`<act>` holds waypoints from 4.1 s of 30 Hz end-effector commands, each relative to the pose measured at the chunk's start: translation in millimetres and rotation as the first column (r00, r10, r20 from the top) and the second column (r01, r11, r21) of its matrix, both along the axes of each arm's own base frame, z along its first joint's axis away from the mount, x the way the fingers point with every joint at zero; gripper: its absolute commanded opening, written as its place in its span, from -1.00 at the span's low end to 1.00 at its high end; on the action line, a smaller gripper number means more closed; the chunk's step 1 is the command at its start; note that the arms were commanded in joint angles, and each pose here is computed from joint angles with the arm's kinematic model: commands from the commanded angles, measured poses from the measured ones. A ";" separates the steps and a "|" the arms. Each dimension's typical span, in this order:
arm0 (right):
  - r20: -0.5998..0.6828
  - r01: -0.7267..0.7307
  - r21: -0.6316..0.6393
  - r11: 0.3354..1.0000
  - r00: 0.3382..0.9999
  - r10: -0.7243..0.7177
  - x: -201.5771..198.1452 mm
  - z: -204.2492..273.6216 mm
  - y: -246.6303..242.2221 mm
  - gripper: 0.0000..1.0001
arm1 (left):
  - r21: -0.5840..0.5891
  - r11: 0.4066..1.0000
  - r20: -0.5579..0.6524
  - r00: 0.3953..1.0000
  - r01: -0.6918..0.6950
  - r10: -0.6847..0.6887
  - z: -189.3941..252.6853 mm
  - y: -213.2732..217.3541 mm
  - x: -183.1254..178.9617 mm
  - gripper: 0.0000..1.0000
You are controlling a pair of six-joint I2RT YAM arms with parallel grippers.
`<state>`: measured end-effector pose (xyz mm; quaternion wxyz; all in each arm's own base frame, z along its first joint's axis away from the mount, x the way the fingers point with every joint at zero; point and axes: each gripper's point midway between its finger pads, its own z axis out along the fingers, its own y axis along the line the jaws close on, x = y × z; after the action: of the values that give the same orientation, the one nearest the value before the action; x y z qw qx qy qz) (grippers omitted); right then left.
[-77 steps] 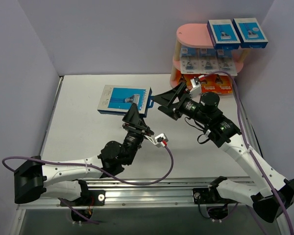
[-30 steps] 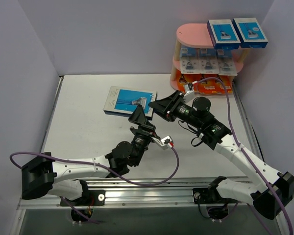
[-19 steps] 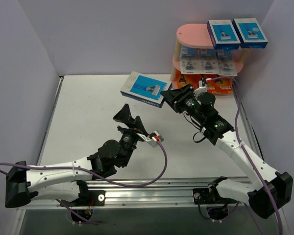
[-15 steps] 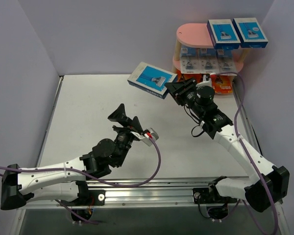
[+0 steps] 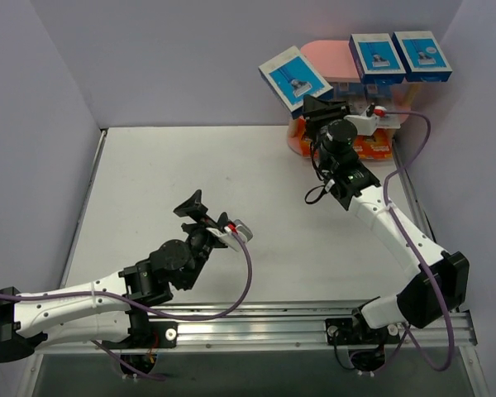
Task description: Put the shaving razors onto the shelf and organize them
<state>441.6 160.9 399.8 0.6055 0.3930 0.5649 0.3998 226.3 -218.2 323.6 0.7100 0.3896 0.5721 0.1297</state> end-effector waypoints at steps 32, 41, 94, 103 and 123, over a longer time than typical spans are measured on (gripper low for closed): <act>0.127 0.455 0.319 0.832 0.849 -0.513 94.5 39.8 -96.7 -1.00 | -0.164 0.985 -0.116 0.991 0.045 -0.064 -19.2 -13.1 -3.8 0.88; 0.114 0.356 0.325 0.876 0.905 -0.409 119.0 31.0 -109.7 -1.00 | -0.119 0.991 -0.136 0.988 0.057 -0.073 -27.4 -22.8 -2.7 0.88; 0.116 0.298 0.338 0.893 0.928 -0.354 139.4 36.4 -110.4 0.39 | -0.063 0.995 -0.186 0.979 0.077 -0.087 -43.4 -37.0 -1.8 0.88; 0.113 0.280 0.325 0.903 0.937 -0.331 129.2 39.6 -103.9 0.75 | -0.065 0.995 -0.186 0.979 0.071 -0.082 -42.6 -36.0 -1.4 0.88; 0.079 0.267 0.285 0.920 0.951 -0.301 63.0 36.5 -103.9 1.00 | -0.058 0.997 -0.174 0.983 0.044 -0.053 -38.2 -28.5 0.2 0.88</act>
<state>528.5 60.2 408.1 0.6200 0.5334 0.4247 0.3881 223.5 -249.3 255.7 0.6464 0.4289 0.6270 0.0715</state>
